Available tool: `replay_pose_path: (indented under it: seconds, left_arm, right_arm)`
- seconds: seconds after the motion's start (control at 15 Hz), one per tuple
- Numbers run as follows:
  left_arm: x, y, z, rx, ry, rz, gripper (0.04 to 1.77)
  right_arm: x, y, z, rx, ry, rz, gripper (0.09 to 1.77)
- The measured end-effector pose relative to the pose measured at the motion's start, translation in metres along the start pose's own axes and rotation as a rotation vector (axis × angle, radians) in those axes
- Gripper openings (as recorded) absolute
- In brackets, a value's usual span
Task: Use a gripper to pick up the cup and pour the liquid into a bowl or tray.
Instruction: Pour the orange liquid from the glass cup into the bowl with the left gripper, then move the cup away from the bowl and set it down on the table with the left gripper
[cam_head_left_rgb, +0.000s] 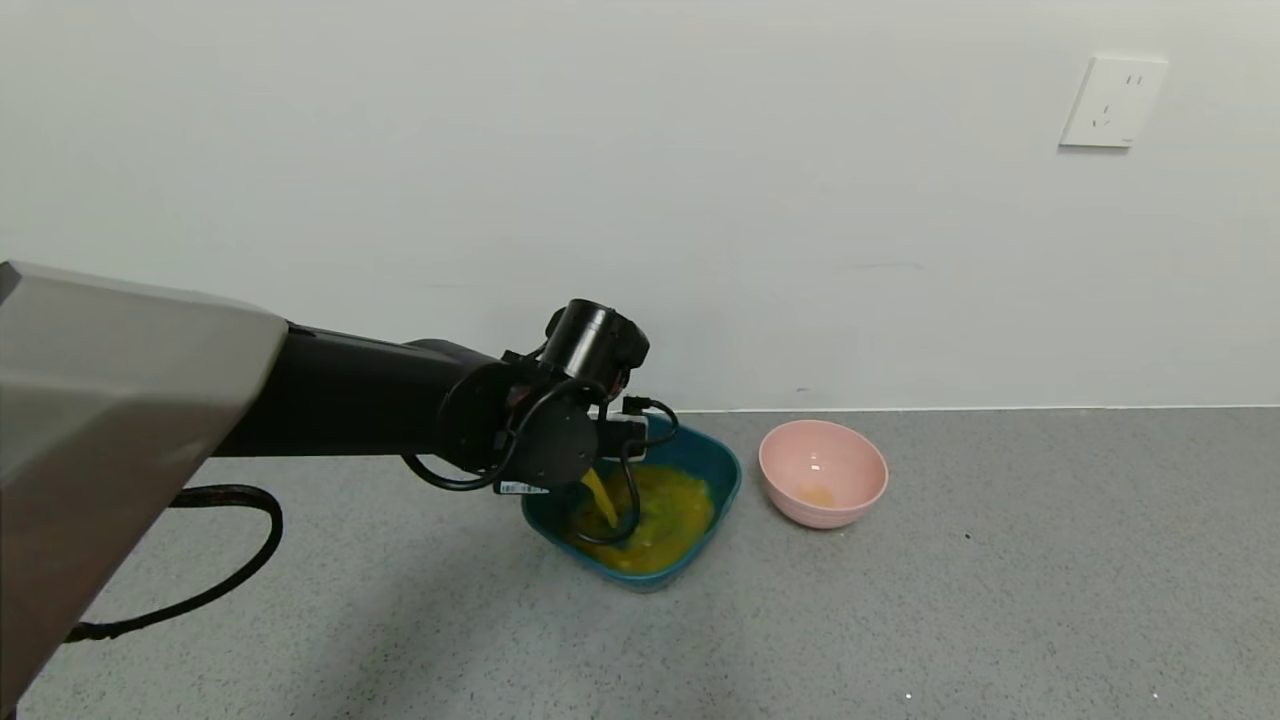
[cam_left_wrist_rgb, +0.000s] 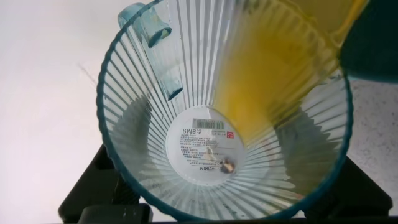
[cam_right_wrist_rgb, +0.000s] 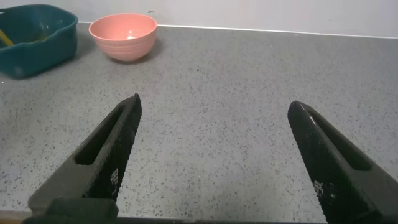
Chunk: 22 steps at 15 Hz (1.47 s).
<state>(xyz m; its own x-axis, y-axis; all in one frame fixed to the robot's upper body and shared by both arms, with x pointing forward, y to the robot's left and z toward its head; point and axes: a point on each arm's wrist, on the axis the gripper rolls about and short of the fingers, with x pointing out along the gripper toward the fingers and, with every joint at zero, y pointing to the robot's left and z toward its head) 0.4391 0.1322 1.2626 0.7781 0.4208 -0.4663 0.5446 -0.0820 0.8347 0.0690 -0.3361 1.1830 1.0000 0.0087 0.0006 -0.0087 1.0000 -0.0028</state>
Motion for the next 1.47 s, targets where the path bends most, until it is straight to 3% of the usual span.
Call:
replay_pose_path:
  seconds: [0.33,0.73,1.27,1.47]
  left_arm:
    - [-0.006,0.001,0.003,0.134,0.049,0.030,1.32]
    - [-0.007,0.001,0.003,0.198,0.062,0.034,1.31]
    - [-0.017,0.007,-0.003,0.112,0.028,0.054,1.31]
    - [-0.022,0.008,0.001,-0.006,-0.034,0.048,1.31]
  right_arm:
    - [0.000,0.000,0.000,0.000,0.000,0.000,1.71]
    - [0.000,0.000,0.000,0.000,0.000,0.000,1.71]
    - [0.000,0.000,0.000,0.000,0.000,0.000,1.71]
    - [0.000,0.000,0.000,0.000,0.000,0.000,1.71]
